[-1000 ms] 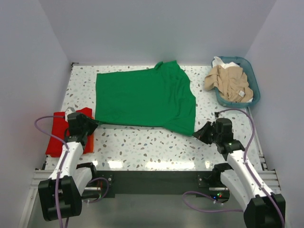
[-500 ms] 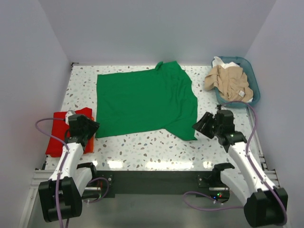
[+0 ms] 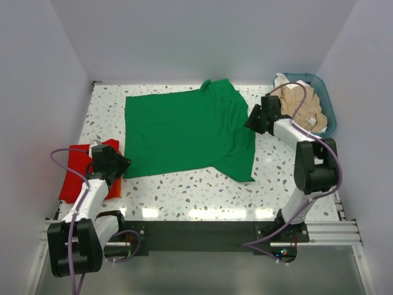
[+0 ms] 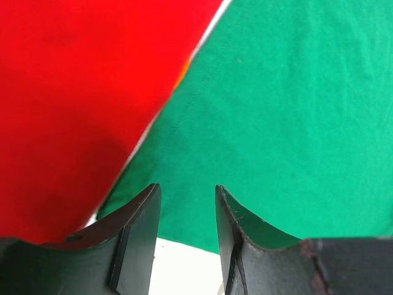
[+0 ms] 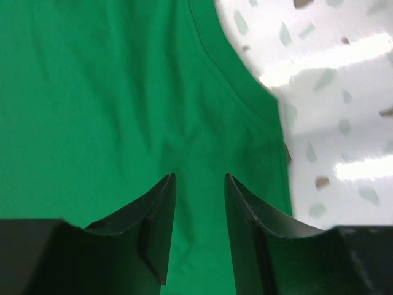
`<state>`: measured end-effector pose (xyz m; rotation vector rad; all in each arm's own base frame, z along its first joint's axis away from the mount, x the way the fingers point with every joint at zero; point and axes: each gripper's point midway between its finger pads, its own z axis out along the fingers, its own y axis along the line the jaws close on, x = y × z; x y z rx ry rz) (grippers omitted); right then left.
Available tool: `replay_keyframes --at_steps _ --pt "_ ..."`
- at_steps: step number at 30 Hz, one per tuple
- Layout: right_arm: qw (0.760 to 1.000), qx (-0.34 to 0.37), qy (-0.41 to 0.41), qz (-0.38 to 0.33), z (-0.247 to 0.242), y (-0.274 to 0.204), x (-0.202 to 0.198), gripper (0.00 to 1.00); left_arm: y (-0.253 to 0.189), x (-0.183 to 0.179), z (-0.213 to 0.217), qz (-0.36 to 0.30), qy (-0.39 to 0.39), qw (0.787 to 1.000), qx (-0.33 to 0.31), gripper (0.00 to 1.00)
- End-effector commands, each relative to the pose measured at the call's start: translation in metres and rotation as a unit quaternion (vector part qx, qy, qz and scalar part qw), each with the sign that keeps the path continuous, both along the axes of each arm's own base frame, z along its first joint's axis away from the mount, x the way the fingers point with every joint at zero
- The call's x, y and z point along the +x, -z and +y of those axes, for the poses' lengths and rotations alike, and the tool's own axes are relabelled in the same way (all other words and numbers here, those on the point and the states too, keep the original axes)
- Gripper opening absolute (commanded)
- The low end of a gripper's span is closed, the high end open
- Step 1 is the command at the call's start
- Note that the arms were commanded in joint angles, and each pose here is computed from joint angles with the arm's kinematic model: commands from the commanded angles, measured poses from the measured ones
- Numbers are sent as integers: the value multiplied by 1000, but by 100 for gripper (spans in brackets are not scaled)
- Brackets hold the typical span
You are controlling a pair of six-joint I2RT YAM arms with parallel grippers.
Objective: Fold and stack the t-shirts
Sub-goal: Flatten the tshirt out
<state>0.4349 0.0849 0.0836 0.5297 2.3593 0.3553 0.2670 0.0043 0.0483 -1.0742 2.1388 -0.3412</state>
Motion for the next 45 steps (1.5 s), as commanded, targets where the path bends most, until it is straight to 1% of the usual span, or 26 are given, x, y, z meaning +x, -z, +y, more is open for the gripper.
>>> replay_keyframes --at_steps 1,3,8,12,16,21,23,29,30,31,33,35,36,37,39,40,42,43,45 --pt "1000 14 1 -20 7 -4 40 40 -23 21 -3 -39 22 999 10 45" --pt "1000 23 7 -4 9 12 40 40 -22 24 -4 -38 24 999 9 45" --pt "999 14 29 25 0 44 29 40 -16 30 -11 -31 30 999 2 45" --pt "996 12 55 63 -17 65 10 39 -14 35 -18 -29 35 999 -1 44" --pt "992 26 101 73 -47 72 -8 39 -14 37 -24 -30 41 999 2 44" --pt "989 29 116 84 -62 75 -22 40 -9 38 -32 -24 48 999 -3 44" --pt "988 24 128 80 -72 70 -23 40 -8 38 -35 -22 52 998 -4 44" --pt "990 25 123 68 -76 49 -26 41 -10 33 -33 -21 50 999 -1 45" --pt "990 21 122 66 -77 46 -28 42 -7 27 -32 -7 48 999 -1 45" --pt "990 19 123 62 -77 41 -29 42 -8 25 -27 -7 36 999 8 45" --pt "992 21 116 48 -77 26 -31 45 0 11 -23 17 22 1000 14 46" --pt "993 22 111 43 -75 16 -35 48 0 2 -20 23 13 1000 17 47" --pt "993 24 109 27 -75 3 -36 49 6 -5 -19 32 8 999 15 47" --pt "994 25 106 24 -74 -2 -37 49 3 -9 -24 28 14 999 15 47" --pt "995 27 99 11 -72 -19 -42 50 10 -21 -23 41 3 999 15 47" --pt "995 29 97 10 -70 -23 -46 50 7 -23 -22 34 -2 999 17 47" --pt "995 34 93 8 -68 -27 -53 50 16 -35 -24 46 -11 999 11 47" --pt "995 36 90 -5 -67 -36 -57 50 17 -38 -28 44 -8 999 10 47" --pt "995 39 87 -4 -64 -35 -68 50 29 -49 -31 60 -20 998 2 45"
